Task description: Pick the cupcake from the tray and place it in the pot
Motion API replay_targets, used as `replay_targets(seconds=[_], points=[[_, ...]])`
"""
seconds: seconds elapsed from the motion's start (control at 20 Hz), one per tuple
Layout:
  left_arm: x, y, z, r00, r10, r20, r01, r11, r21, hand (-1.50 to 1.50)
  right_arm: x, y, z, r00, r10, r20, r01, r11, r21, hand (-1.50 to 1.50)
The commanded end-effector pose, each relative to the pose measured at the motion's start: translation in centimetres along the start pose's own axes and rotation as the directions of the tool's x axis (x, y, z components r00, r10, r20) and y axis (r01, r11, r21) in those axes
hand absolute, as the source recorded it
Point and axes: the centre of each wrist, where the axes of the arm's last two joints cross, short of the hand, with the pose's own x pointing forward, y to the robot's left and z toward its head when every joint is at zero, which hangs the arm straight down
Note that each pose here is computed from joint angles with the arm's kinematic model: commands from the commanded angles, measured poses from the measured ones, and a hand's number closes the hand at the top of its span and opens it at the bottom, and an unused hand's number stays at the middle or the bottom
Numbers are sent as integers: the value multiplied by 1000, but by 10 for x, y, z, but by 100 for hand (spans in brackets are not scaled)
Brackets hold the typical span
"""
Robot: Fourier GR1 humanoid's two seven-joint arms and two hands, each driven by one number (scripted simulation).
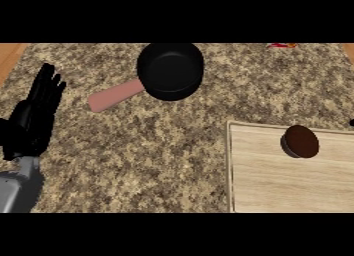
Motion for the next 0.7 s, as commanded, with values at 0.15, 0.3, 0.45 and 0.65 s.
replay_targets(seconds=[0.15,0.3,0.45,0.65], points=[[8,-3,-4,1000,4,-16,-4,1000,16,0,41,-37,-23,991,118,-68,-85,923,375,-150],[1,-1,-3,1000,-10,-23,10,1000,22,0,51,-12,-47,961,261,-88,-172,820,546,-150],[5,-2,-9,1000,8,-25,-8,1000,21,0,49,4,-49,935,350,-60,-232,730,643,-150],[0,17,-4,1000,-14,-20,15,999,39,0,65,7,-53,903,425,-65,-249,640,727,-150]])
